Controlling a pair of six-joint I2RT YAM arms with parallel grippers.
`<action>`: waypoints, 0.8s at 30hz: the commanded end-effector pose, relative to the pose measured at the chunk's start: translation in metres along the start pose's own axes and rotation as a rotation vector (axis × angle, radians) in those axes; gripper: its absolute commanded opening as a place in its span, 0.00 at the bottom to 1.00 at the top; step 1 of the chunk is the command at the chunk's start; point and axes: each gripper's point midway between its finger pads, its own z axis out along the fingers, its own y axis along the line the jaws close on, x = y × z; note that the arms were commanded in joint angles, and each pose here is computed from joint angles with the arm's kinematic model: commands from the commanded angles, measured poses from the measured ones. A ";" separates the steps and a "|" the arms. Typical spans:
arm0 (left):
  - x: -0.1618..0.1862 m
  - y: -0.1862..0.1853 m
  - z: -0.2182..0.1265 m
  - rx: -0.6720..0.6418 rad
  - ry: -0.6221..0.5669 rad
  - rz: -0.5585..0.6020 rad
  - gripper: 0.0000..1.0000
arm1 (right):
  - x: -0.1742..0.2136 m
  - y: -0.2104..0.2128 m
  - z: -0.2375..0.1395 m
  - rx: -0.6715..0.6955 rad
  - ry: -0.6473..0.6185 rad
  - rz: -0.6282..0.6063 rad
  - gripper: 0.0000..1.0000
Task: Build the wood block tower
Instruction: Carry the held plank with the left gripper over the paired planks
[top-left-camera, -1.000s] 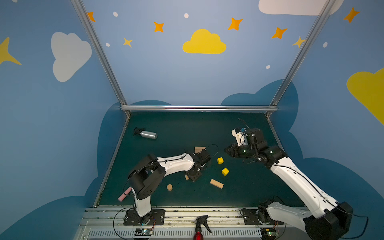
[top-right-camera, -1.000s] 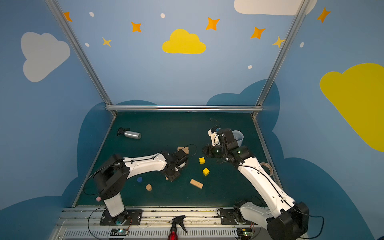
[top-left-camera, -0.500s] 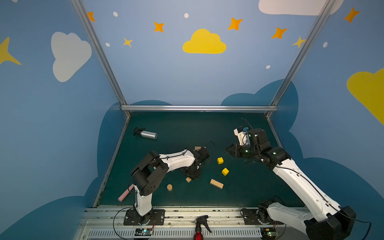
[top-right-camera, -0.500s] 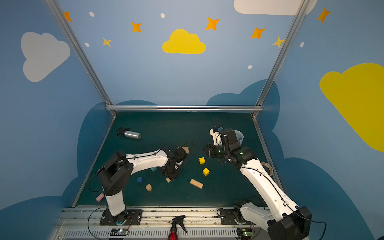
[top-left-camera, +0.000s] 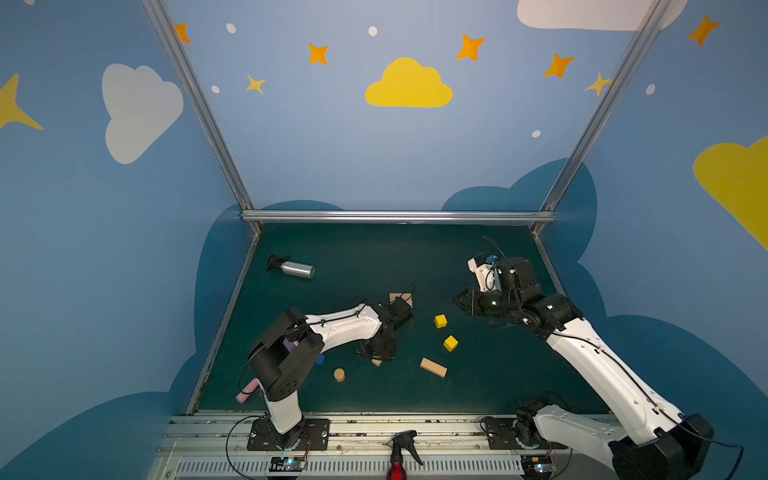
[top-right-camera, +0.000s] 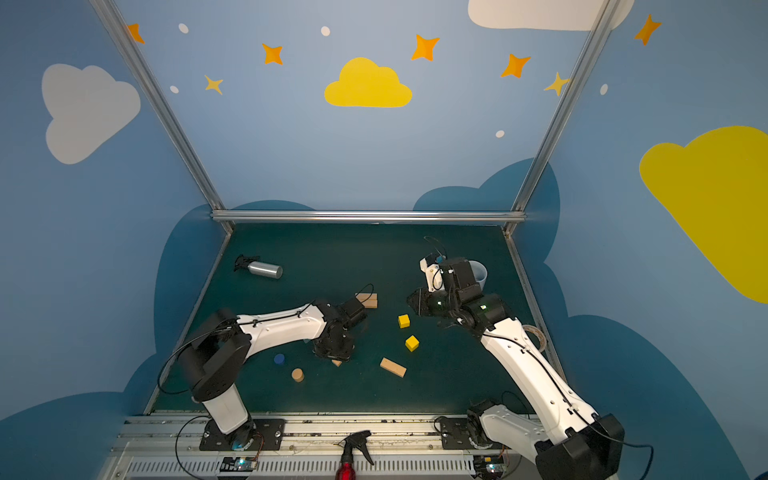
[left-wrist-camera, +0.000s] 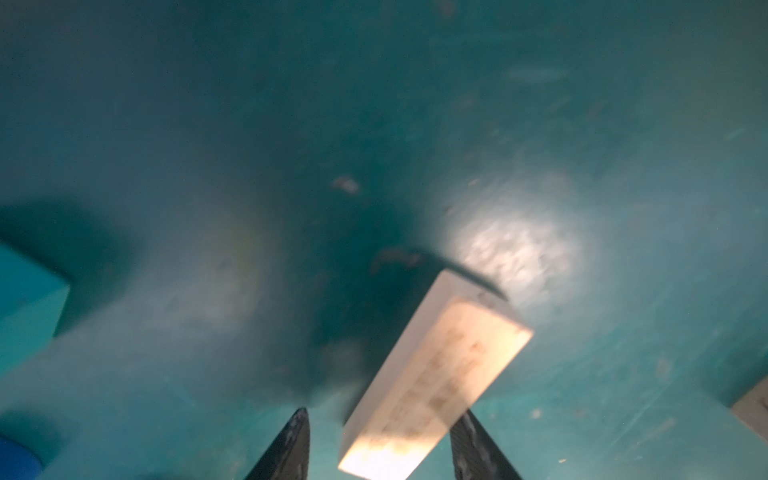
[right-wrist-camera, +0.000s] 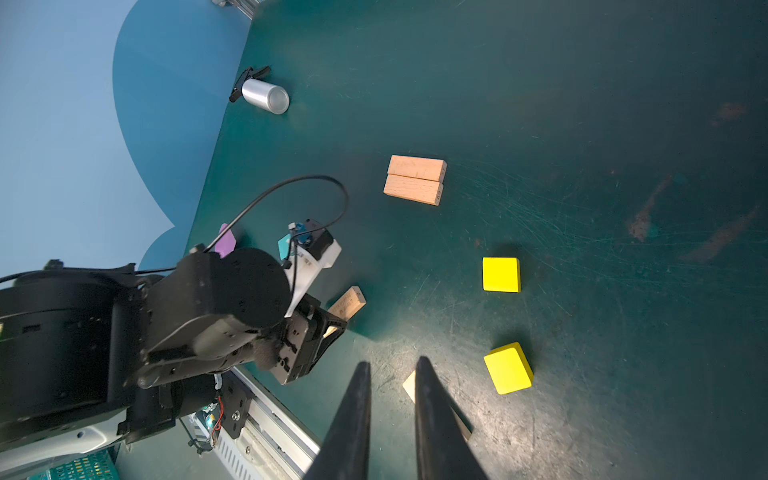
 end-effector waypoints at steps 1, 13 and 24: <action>-0.007 0.001 -0.008 0.034 -0.071 -0.095 0.52 | -0.004 0.007 -0.010 -0.017 -0.013 -0.005 0.19; -0.009 -0.015 0.003 0.100 -0.089 -0.039 0.54 | 0.004 0.005 -0.017 -0.015 -0.017 0.001 0.18; -0.010 -0.008 0.008 0.069 -0.107 -0.052 0.32 | 0.021 0.005 -0.016 -0.030 0.001 -0.005 0.15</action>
